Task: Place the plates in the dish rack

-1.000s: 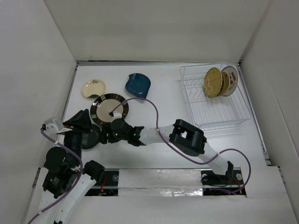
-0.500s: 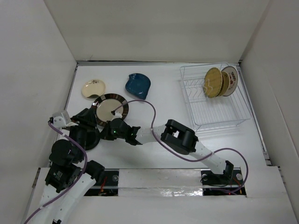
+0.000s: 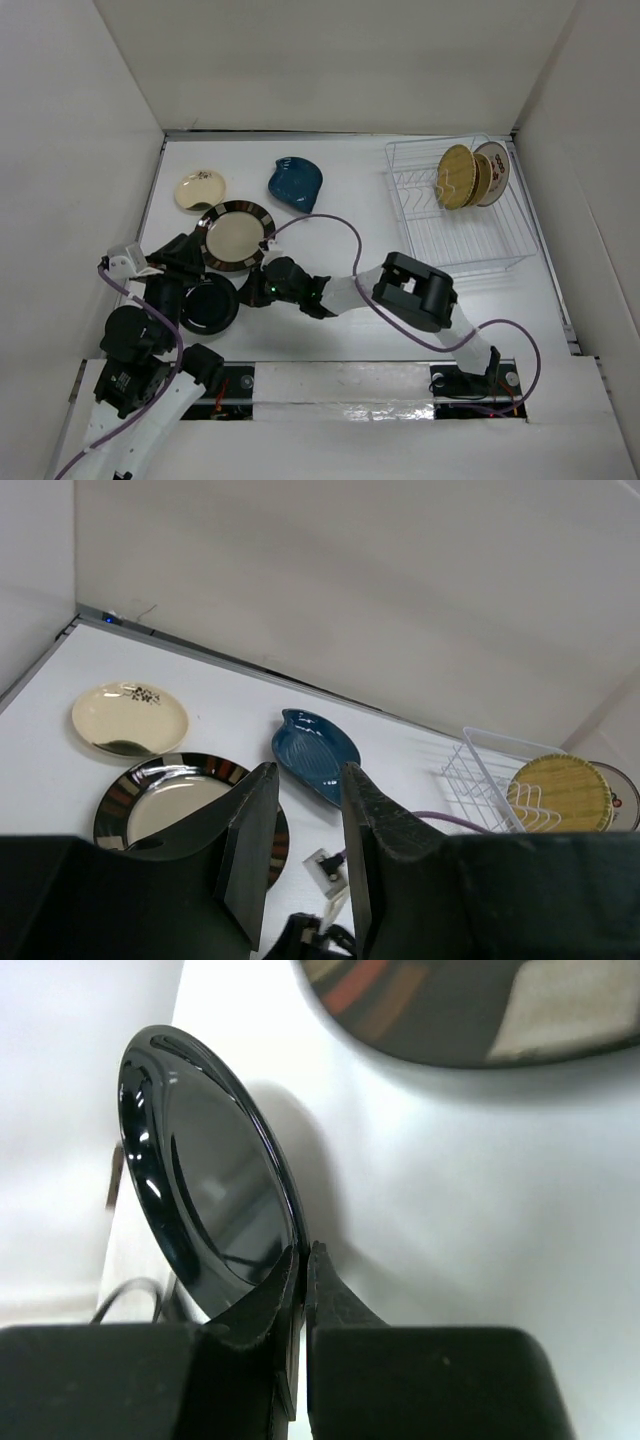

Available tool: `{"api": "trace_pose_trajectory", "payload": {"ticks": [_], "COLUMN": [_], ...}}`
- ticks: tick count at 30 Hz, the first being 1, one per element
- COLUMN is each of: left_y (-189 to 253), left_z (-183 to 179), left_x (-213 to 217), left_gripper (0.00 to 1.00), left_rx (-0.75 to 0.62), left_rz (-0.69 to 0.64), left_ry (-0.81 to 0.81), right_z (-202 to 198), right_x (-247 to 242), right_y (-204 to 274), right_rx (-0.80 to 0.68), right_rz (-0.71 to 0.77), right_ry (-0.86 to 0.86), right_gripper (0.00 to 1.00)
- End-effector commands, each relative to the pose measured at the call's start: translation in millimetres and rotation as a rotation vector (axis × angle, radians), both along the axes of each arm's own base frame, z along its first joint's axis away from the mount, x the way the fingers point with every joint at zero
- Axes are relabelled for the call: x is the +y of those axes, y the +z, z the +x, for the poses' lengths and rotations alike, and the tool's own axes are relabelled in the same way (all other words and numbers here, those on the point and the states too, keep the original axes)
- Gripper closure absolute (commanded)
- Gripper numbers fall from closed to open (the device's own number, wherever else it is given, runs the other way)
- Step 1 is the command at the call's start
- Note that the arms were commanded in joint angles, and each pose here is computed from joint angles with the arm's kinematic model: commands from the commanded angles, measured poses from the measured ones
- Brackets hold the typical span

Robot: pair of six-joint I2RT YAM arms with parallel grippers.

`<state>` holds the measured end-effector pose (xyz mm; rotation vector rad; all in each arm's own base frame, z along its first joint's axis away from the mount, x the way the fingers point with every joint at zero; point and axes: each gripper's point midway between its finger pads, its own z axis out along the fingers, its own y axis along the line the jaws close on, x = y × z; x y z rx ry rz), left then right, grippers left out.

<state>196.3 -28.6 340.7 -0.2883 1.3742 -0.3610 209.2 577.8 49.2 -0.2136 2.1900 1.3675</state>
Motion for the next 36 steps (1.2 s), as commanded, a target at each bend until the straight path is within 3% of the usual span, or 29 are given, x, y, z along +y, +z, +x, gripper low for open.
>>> {"api": "trace_pose_trajectory", "payload": {"ticks": [1,5,8,9,10,12,13,17,21,25,32,36], "left_y": [16.2,19.2,20.5,19.8,21.6,20.2,19.9,18.0,23.5,29.5,31.7,33.6], "left_z": [-7.7,-12.5,-15.3,-15.1,-15.7,-13.7,-13.6,-13.0,-21.5,-29.7,-35.7,-37.8], "left_x": [6.1,7.9,5.4,3.3,-0.1,-15.0,-18.5,-32.9,-32.4,-30.6,-34.6,-34.1], "left_gripper": [0.71,0.71,0.69,0.68,0.66,0.62,0.62,0.61,0.6,0.6,0.59,0.59], "left_rx": [-0.066,-0.083,-0.093,-0.095,-0.105,-0.1,-0.089,-0.076,-0.112,-0.149,-0.167,-0.177], "left_rz": [-0.027,-0.038,-0.039,-0.037,-0.036,-0.006,0.006,0.026,0.016,0.002,0.004,0.0], "left_ry": [0.009,0.004,-0.017,-0.027,-0.046,-0.116,-0.134,-0.204,-0.224,-0.237,-0.272,-0.275], "right_z": [10.8,44.7,96.9,107.4,141.7,168.9,190.2,219.1,218.8,213.9,231.4,241.8], "right_x": [-6.7,-57.6,-128.1,-155.3,-198.1,-256.9,-312.4,-444.6,-531.2,-585.5,-602.9,-606.9], "right_y": [129.8,163.9,184.9,212.2,213.7,222.0,250.2,275.1,281.8,272.0,238.2,225.3], "right_rx": [-0.244,-0.347,-0.409,-0.45,-0.481,-0.572,-0.615,-0.656,-0.63,-0.57,-0.542,-0.522], "right_rz": [0.212,0.153,0.098,0.107,0.038,-0.152,-0.217,-0.503,-0.708,-0.877,-1.181,-1.271], "right_ry": [-0.019,-0.134,-0.293,-0.354,-0.491,-0.618,-0.803,-1.092,-1.274,-1.434,-1.421,-1.393], "right_gripper": [1.0,1.0,1.0,1.0,1.0,1.0,1.0,1.0,1.0,1.0,1.0,1.0]}}
